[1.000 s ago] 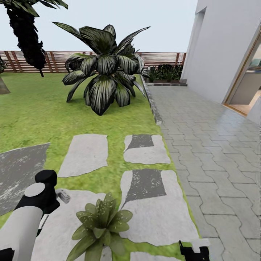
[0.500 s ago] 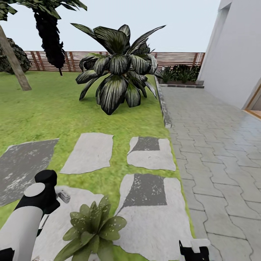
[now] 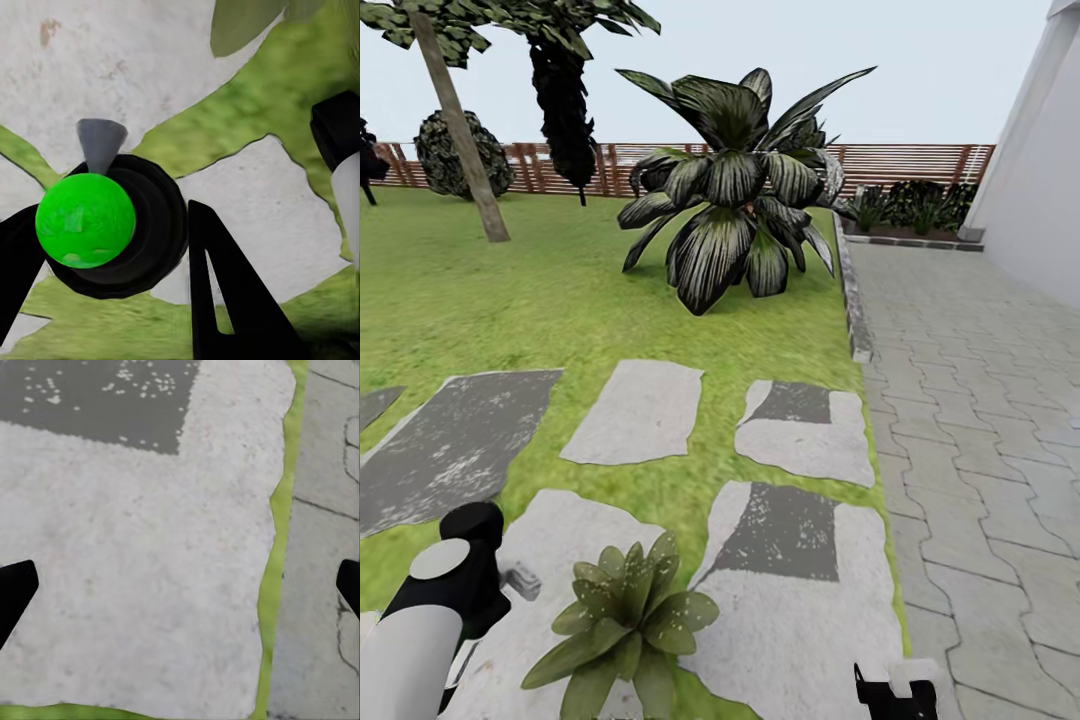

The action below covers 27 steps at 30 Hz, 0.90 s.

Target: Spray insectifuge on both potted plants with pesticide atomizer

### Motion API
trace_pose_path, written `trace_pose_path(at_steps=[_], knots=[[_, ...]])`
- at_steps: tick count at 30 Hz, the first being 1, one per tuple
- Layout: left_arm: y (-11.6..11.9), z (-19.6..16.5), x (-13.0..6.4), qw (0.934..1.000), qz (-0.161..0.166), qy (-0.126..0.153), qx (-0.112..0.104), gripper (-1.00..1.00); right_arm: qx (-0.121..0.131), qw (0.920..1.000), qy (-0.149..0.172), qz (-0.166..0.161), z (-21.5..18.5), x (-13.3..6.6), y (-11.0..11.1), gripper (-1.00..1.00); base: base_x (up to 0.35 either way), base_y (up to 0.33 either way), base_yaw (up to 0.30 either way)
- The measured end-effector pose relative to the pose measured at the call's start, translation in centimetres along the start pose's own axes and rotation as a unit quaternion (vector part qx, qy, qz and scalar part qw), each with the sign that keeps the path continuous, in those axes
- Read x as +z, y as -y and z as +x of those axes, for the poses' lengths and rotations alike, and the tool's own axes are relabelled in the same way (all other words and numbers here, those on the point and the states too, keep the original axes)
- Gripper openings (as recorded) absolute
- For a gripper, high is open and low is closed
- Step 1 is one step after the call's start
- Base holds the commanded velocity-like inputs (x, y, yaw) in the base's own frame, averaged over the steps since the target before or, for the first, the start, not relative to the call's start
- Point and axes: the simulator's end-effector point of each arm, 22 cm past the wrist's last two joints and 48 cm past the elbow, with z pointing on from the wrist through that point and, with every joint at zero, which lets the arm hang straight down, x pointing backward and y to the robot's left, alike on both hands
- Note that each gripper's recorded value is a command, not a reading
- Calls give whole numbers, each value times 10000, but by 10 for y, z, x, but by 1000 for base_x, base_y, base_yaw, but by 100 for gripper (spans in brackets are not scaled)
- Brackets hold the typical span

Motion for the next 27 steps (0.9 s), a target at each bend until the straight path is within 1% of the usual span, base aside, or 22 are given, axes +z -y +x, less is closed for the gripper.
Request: trace_pose_path(at_steps=[4, 10, 11, 12, 13, 14, 15, 16, 17, 18, 19, 20, 22, 24, 27], knots=[[-2, -1, -2, 10000, 8, 72, -60, -100, -1, 10000, 4, 3, 0, 0, 0, 100, 0, 0, 197], [-2, 3, 1, 10000, 42, 36, -44, -100, -11, 10000, 8, 29, 0, 0, 5, 100, 0, 0, 19], [1, 4, 4, 9999, 116, 62, -5, -100, -13, 10000, 9, 32, -1, 0, 5, 100, 0, 0, 0], [13, 3, 12, 9989, 350, 216, 235, -100, -15, 10000, 11, 33, -1, 1, 5, 100, 0, 0, 0], [20, 0, 15, 9976, 478, 332, 387, -100, -16, 10000, 12, 34, -1, 1, 5, 100, 0, 0, 0], [32, -4, 19, 9939, 698, 559, 639, -100, -15, 10000, 12, 38, -1, 1, 6, 100, 0, 0, 0], [39, -7, 20, 9915, 810, 680, 753, -100, -15, 10000, 12, 42, -1, 1, 6, 100, 0, 0, 0], [42, -8, 22, 9904, 866, 720, 801, -100, -16, 10000, 12, 45, -1, 1, 6, 100, 0, 0, 0], [42, -8, 25, 9901, 843, 745, 842, -100, -17, 10000, 12, 48, -1, 1, 7, 100, 0, 0, 0], [43, -6, 29, 9902, 815, 738, 858, -100, -18, 10000, 12, 48, -1, 1, 7, 100, 0, 0, 0], [46, 0, 38, 9903, 809, 690, 899, -100, -22, 10000, 11, 46, -1, 1, 7, 100, 0, 0, 0], [48, 4, 43, 9899, 808, 645, 974, -100, -23, 10000, 9, 44, 0, 1, 7, 100, 0, 0, 0], [49, 7, 46, 9890, 793, 615, 1088, -100, -23, 10000, 7, 43, 0, 1, 7, 100, 0, 0, 0], [50, 10, 49, 9872, 784, 594, 1258, -100, -24, 10000, 7, 43, 0, 0, 6, 100, 0, 0, 0], [63, 29, 68, 9861, 890, 388, 1349, -100, -24, 10000, 6, 42, 0, 0, 6, 100, 0, 0, 0]])
